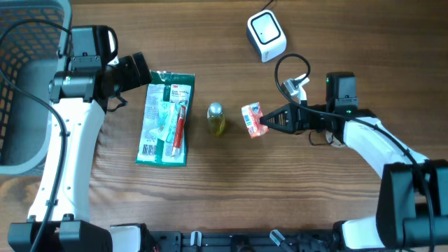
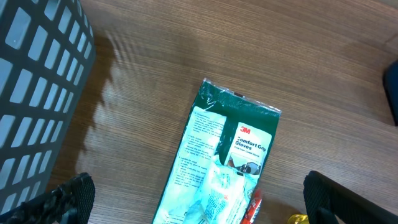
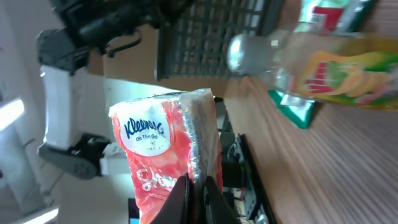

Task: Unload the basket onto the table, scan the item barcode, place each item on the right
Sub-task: 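Lift the Kleenex pack with the right gripper and turn it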

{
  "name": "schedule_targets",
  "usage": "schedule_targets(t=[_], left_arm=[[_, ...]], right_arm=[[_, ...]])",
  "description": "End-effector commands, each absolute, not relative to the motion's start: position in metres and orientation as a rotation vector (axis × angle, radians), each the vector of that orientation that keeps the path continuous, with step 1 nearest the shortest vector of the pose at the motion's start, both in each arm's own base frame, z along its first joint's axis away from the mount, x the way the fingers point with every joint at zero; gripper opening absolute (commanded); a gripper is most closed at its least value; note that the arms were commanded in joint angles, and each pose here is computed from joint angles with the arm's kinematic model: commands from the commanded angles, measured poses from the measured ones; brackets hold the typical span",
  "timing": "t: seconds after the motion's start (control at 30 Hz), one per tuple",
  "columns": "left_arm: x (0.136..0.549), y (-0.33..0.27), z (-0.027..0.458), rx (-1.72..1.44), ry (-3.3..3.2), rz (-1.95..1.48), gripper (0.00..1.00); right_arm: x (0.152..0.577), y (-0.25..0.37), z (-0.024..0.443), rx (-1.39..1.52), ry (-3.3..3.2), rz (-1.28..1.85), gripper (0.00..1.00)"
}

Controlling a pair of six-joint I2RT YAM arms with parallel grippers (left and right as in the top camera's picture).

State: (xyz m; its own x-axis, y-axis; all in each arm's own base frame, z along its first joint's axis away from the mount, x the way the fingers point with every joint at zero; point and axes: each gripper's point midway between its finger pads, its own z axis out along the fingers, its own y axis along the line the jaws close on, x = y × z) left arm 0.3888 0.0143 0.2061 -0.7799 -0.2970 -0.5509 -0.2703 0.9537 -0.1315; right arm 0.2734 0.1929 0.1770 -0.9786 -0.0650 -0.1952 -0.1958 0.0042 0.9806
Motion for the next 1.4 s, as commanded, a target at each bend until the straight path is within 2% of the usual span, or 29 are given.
schedule_targets(t=[0.0, 0.73, 1.07, 1.37], left_arm=[[0.391, 0.015, 0.215, -0.41, 2.484, -0.075, 1.0], [0.391, 0.015, 0.215, -0.41, 2.484, -0.075, 1.0], [0.391, 0.015, 0.215, -0.41, 2.484, -0.075, 1.0], [0.391, 0.015, 0.215, -0.41, 2.484, -0.075, 1.0]], right_arm=[[0.259, 0.19, 0.205, -0.37, 2.072, 2.183, 0.04], [0.197, 0.187, 0.284, -0.531, 1.978, 2.093, 0.04], [0.151, 0.184, 0.285, -0.559, 1.932, 2.066, 0.04], [0.137, 0.185, 0.275, -0.562, 1.954, 2.041, 0.04]])
